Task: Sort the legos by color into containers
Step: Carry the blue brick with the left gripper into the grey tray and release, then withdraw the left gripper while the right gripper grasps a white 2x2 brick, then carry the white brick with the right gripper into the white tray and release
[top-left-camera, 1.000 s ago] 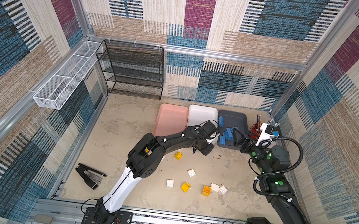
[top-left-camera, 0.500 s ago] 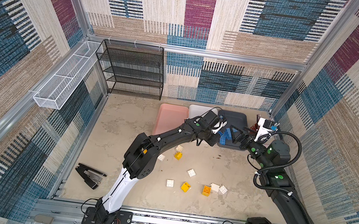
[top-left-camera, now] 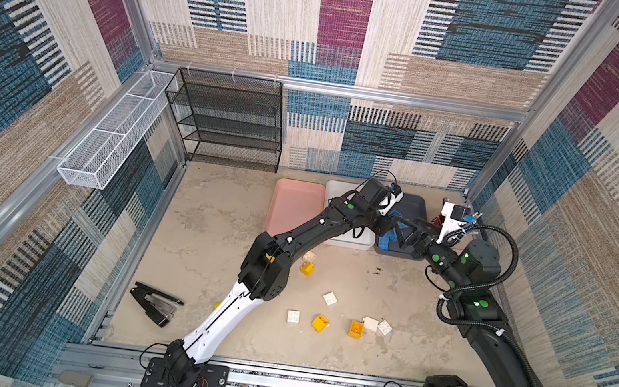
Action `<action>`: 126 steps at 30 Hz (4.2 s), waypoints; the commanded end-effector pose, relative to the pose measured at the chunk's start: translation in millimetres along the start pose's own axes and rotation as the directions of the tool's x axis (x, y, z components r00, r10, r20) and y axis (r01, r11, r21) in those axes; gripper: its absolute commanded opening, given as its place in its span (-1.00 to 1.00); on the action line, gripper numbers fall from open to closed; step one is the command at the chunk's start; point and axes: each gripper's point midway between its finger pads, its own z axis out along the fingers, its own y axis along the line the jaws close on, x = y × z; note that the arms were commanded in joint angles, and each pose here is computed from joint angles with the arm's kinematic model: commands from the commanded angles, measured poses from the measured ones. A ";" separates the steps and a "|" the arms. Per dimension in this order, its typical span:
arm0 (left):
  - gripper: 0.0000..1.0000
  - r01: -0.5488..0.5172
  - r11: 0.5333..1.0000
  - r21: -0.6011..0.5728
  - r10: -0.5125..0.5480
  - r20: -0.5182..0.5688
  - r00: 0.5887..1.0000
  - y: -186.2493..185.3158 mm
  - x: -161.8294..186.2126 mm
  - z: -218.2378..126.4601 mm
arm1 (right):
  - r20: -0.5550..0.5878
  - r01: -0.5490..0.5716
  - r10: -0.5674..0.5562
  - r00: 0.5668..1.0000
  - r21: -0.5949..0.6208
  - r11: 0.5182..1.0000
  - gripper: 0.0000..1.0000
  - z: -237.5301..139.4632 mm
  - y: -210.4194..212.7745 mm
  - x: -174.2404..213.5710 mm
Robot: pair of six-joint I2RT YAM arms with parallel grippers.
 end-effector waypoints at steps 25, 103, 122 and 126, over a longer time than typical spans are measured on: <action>0.41 0.151 0.989 -0.011 -0.148 0.120 0.982 -10.7 -2.7 -76.1 | -0.086 0.030 -0.011 0.996 0.222 0.975 0.98 -2.4 -7.0 14.4; 0.31 0.419 0.803 -0.424 -0.422 0.092 0.902 33.1 285.9 -338.9 | -0.635 0.310 -0.166 0.754 0.121 0.943 -0.51 105.4 14.2 227.2; 0.32 0.406 0.817 -0.410 -0.422 0.057 0.905 33.4 297.1 -321.1 | -0.569 0.206 -0.036 0.822 0.239 0.949 -0.42 207.0 -79.0 190.3; 0.34 0.415 0.818 -0.398 -0.432 0.050 0.900 32.2 298.3 -314.8 | -0.560 0.195 -0.019 0.829 0.257 0.947 -0.12 209.5 -89.9 189.9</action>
